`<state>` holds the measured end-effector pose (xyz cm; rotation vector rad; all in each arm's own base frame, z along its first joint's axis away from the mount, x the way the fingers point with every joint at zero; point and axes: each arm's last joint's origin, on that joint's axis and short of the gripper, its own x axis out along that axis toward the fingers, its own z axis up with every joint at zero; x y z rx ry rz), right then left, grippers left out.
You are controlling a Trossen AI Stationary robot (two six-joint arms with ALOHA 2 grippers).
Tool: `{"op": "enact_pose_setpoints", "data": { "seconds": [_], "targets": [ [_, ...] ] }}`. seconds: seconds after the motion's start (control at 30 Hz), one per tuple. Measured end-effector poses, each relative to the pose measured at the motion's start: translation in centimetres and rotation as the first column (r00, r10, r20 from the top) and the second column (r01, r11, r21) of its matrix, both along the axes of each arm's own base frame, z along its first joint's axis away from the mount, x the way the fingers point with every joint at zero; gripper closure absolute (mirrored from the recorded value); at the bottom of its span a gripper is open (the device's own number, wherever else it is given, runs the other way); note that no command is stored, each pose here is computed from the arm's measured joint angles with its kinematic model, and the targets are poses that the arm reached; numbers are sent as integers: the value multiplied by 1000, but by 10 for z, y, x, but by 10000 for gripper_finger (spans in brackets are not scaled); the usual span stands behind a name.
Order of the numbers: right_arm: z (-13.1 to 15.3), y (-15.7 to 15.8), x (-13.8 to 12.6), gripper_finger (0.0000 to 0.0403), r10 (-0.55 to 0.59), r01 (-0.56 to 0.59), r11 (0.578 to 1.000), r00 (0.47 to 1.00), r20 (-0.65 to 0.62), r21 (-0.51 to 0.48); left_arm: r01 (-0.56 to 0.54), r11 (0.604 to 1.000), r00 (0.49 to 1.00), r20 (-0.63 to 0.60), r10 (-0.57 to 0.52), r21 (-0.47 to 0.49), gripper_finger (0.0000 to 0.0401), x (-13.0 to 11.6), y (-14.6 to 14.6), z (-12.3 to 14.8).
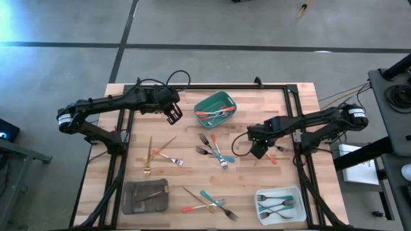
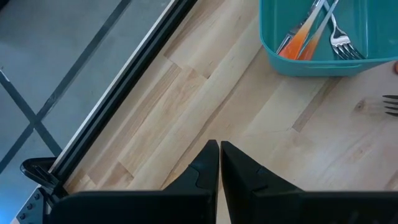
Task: Sort silverware by color (type)
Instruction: Put the orange fork into the green bin
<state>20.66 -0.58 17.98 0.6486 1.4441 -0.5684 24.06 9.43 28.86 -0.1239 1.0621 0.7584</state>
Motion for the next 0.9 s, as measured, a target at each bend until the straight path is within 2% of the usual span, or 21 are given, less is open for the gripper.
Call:
{"op": "enact_pose_setpoints", "data": {
  "seconds": [0.3,0.4,0.9],
  "targets": [
    [-5,0,1,266,-16,16,1000,1000,9,-7,14,1000,1000,-8,-13,4,401,0,0,0],
    [-14,0,2,269,-34,34,999,999,-35,-6,14,1000,1000,-9,-14,4,401,0,0,0],
    [-49,-1,16,286,87,-86,996,982,-169,11,16,1000,1000,-10,-16,5,401,0,0,0]
  ]
}}
